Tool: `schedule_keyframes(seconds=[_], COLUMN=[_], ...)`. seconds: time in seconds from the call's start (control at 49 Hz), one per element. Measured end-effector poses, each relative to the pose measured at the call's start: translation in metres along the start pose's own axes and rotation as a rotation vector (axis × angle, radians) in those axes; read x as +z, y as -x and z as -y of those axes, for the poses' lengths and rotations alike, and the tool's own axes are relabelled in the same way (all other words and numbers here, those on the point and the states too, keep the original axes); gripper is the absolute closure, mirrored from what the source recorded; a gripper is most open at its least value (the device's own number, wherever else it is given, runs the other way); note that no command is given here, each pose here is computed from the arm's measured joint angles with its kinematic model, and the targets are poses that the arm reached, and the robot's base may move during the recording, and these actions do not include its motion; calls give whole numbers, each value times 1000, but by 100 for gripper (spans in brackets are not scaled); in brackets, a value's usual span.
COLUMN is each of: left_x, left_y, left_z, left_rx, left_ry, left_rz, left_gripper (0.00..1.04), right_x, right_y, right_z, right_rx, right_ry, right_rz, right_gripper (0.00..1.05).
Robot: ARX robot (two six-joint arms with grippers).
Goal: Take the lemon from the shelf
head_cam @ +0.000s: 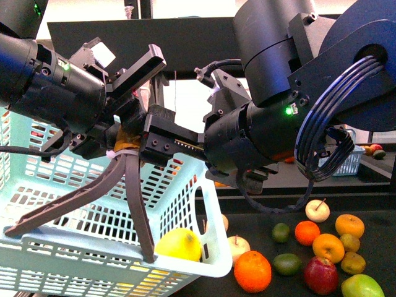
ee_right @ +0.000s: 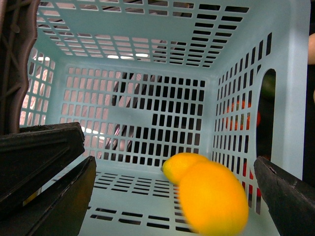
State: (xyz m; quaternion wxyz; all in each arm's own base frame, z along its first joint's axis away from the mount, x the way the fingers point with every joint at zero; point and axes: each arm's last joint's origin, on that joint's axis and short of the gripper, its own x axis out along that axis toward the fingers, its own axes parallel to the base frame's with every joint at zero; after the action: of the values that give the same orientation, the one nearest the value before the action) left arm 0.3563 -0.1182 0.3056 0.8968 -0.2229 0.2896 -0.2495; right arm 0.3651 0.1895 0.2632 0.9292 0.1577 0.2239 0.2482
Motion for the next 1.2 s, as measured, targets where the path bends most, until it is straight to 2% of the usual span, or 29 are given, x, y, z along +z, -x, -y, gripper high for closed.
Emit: schedule_keyframes(seconds=[0.265,0.428,0.551,0.673,0.755,0.836,0.897,1.02,1.203], left_x=[0,0,0,-1,-2,-2,-5,-5,-2], left_y=[0,0,0,-1,-1,-2,-6,-7,-5], left_z=[-1,-1,1,2,3,4,1,-3,-5], left_rx=[9,3,-12,-19,-23,-22,-27,-43,-39], left_ry=[9,11,10,8,9,13,60,158,180], left_rz=[5,2,-6,-11,-14,-4,118,252,271], left_gripper=[88,88,88,88,88,88,88,88,88], right_x=[0,8,26,53,61,59,54,39,21], right_y=[0,9,34,77,107,126,137,159,189], right_z=[-1,8,23,42,58,71,79,98,113], right_rx=[14,-15,-71,-137,-187,-222,-236,-261,-299], right_ry=[-3,-4,1,23,36,45,50,49,58], right_rz=[-3,25,110,239,305,333,336,351,405], right_gripper=[8,8,8,8,8,8,8,8,8])
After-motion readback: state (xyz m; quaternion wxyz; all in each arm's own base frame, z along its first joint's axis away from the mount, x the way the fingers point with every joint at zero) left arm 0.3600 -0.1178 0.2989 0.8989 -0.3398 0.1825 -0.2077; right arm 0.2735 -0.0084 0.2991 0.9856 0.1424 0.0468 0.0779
